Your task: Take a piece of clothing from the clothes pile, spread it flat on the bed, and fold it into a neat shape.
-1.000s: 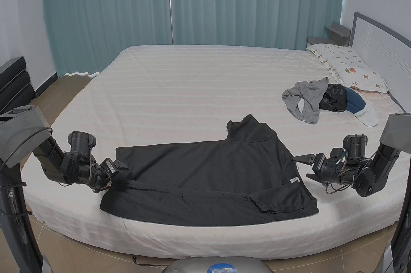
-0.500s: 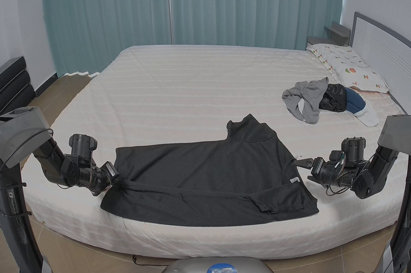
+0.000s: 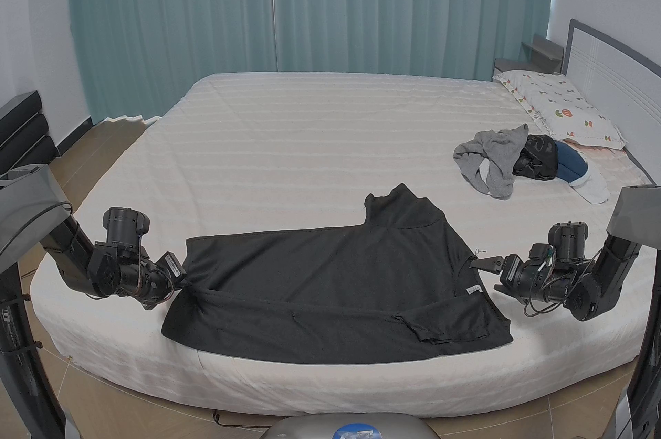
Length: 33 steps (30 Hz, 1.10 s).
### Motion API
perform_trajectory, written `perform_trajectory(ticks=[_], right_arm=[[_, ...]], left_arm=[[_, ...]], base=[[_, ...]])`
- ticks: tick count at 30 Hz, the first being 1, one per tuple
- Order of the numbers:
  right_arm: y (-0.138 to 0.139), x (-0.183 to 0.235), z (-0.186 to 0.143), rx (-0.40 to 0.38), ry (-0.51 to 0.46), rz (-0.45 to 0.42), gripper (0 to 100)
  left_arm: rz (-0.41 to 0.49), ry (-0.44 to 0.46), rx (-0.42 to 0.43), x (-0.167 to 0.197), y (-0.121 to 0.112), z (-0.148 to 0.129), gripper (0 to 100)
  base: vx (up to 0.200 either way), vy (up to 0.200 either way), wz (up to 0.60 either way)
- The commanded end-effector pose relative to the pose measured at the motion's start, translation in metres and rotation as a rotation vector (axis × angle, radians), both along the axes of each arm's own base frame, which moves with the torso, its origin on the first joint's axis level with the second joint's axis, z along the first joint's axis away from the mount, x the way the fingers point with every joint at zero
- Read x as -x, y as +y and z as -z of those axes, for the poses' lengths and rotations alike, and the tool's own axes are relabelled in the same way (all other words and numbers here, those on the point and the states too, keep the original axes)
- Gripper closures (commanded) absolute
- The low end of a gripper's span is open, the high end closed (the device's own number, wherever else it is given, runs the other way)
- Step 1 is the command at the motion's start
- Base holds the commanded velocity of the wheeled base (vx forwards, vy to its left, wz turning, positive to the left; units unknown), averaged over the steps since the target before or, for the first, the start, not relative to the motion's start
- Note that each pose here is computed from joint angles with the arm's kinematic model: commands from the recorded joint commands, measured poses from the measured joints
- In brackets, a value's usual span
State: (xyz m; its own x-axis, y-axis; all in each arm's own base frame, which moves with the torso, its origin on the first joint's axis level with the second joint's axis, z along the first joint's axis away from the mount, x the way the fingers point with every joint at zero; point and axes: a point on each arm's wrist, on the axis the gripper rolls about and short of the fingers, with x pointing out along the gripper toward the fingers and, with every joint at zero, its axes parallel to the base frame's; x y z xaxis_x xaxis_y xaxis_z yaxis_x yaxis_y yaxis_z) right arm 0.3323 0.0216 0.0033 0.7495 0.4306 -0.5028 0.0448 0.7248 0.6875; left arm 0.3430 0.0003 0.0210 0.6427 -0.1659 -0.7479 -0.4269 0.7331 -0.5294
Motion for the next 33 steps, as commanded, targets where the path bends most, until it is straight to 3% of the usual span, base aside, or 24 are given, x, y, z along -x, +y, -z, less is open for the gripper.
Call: perform_trajectory(ticks=[1,8,14,23,29,33], right_arm=[[0.0,0.0,0.0,-0.001,0.001,0.0,0],[0.0,0.0,0.0,-0.001,0.001,0.0,0],[0.001,-0.001,0.001,-0.002,0.002,-0.003,0],[0.001,-0.001,0.001,-0.002,0.002,-0.003,0],[0.001,0.0,0.001,-0.002,0.002,-0.005,0],[0.001,0.0,0.001,-0.002,0.002,-0.005,0]], left_arm=[[-0.002,0.006,0.001,-0.001,0.001,0.003,0],[0.0,-0.02,0.022,-0.003,0.005,0.0,0],[0.044,-0.13,0.07,-0.009,0.003,-0.001,0],[0.082,-0.192,0.052,-0.013,-0.006,0.018,0],[0.164,-0.261,-0.031,0.0,-0.005,0.031,0],[0.177,-0.313,-0.044,0.002,-0.006,0.038,0]], base=[[0.0,0.0,0.0],[0.0,0.0,0.0],[0.0,0.0,0.0],[0.0,0.0,0.0],[0.0,0.0,0.0],[0.0,0.0,0.0]])
